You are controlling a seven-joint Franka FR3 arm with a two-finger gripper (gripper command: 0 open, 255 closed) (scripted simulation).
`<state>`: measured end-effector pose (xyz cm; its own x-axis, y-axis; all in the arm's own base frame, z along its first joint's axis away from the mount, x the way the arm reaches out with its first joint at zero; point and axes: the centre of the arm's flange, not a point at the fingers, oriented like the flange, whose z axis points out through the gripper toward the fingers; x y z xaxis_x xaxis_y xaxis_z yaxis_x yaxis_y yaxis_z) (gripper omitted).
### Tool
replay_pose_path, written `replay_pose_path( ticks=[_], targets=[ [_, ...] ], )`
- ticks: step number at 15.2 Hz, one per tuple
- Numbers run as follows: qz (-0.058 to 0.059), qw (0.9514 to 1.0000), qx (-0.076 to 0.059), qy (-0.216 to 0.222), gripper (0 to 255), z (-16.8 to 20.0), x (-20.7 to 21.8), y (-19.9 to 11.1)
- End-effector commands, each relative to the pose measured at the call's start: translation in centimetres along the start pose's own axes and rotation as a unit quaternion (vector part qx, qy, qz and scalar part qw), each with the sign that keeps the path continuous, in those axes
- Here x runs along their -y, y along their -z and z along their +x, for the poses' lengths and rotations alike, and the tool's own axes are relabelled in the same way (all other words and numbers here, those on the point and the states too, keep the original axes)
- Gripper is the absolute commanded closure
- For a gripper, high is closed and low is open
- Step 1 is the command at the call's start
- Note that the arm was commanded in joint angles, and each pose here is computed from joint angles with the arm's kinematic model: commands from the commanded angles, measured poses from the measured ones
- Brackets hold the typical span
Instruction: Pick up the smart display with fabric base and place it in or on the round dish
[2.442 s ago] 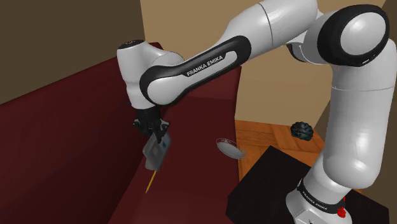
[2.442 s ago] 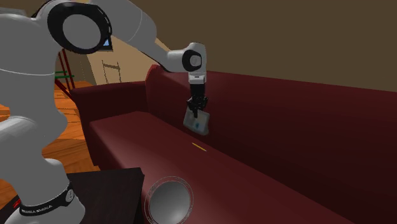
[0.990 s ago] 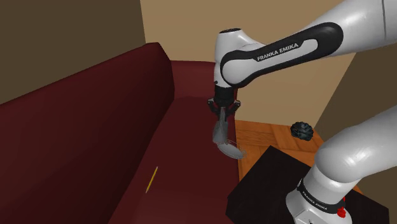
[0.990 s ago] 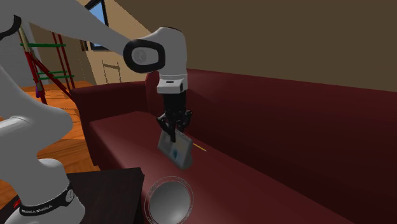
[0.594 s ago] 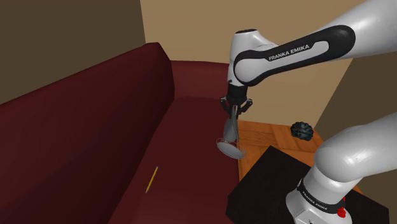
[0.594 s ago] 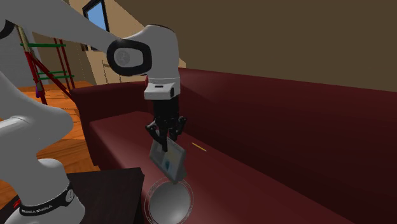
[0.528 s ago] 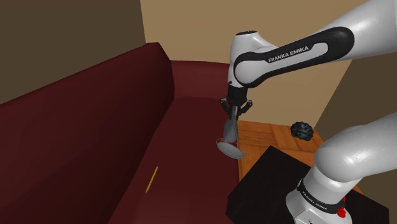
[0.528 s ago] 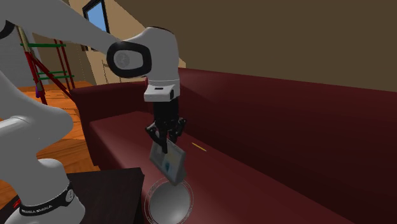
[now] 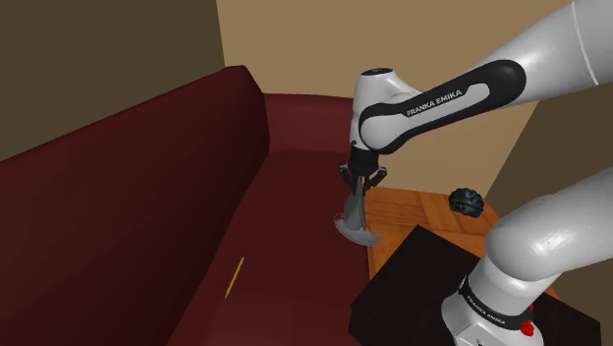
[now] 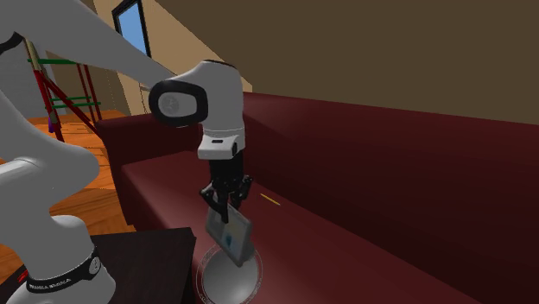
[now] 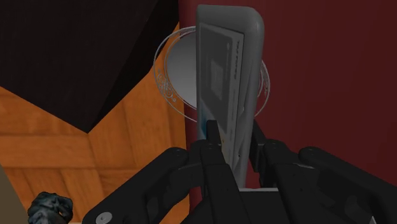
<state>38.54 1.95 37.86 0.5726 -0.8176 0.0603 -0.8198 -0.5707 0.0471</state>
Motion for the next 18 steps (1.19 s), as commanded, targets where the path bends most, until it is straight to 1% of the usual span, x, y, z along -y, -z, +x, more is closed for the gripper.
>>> replay_pose_path(
  ticks=[1,9,16,17,18],
  targets=[
    [0.001,1.0000,0.000,0.000,255,-0.1,0.1,-1.1],
    [0.001,1.0000,0.000,0.000,255,-0.4,0.3,-5.4],
    [0.001,1.0000,0.000,0.000,255,-0.4,0.3,-5.4],
    [0.001,1.0000,0.000,0.000,0,-0.4,0.3,-5.4],
    [0.001,1.0000,0.000,0.000,0,-0.4,0.3,-5.4]
  ],
)
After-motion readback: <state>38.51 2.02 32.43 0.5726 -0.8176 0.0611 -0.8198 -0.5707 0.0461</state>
